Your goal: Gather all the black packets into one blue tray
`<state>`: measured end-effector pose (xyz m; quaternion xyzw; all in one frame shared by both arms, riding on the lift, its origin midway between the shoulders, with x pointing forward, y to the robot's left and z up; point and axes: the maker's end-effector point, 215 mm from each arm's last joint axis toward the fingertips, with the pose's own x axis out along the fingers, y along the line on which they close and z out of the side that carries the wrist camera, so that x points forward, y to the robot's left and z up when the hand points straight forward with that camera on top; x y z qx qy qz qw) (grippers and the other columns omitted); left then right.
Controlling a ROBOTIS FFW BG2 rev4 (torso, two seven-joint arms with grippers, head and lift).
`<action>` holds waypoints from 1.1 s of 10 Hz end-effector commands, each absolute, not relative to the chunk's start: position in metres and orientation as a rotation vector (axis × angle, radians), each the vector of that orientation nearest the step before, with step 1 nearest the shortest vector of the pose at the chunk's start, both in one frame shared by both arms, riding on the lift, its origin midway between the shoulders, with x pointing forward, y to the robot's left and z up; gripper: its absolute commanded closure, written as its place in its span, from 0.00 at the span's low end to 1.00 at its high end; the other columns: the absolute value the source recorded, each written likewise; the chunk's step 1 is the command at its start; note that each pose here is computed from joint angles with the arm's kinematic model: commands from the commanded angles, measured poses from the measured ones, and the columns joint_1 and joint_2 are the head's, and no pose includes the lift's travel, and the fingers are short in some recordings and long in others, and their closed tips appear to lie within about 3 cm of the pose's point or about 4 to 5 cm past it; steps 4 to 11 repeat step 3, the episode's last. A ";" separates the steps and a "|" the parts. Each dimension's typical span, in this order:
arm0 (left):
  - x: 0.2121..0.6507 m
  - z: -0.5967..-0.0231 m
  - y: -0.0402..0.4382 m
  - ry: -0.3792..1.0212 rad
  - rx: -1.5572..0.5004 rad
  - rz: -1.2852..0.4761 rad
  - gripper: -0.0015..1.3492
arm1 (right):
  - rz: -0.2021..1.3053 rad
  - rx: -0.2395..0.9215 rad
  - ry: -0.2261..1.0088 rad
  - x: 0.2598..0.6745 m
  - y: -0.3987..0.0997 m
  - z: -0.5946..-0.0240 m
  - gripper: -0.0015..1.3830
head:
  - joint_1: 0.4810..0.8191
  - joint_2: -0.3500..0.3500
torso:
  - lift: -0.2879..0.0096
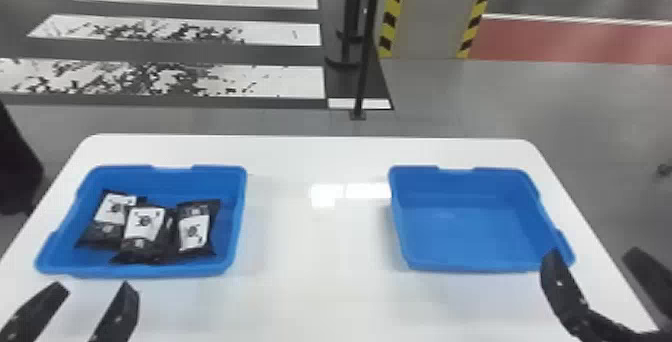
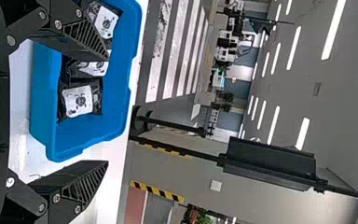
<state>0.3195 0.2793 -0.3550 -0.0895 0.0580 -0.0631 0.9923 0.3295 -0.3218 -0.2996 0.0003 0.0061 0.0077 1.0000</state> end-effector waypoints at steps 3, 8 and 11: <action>0.322 -0.356 0.275 0.119 -0.176 -0.133 0.20 | 0.014 -0.001 0.012 0.332 -0.322 -0.301 0.09 | 0.63 0.38 | 0.60; 0.322 -0.356 0.275 0.119 -0.176 -0.133 0.20 | 0.014 -0.001 0.012 0.332 -0.322 -0.301 0.09 | 0.63 0.38 | 0.60; 0.322 -0.356 0.275 0.119 -0.176 -0.133 0.20 | 0.014 -0.001 0.012 0.332 -0.322 -0.301 0.09 | 0.63 0.38 | 0.60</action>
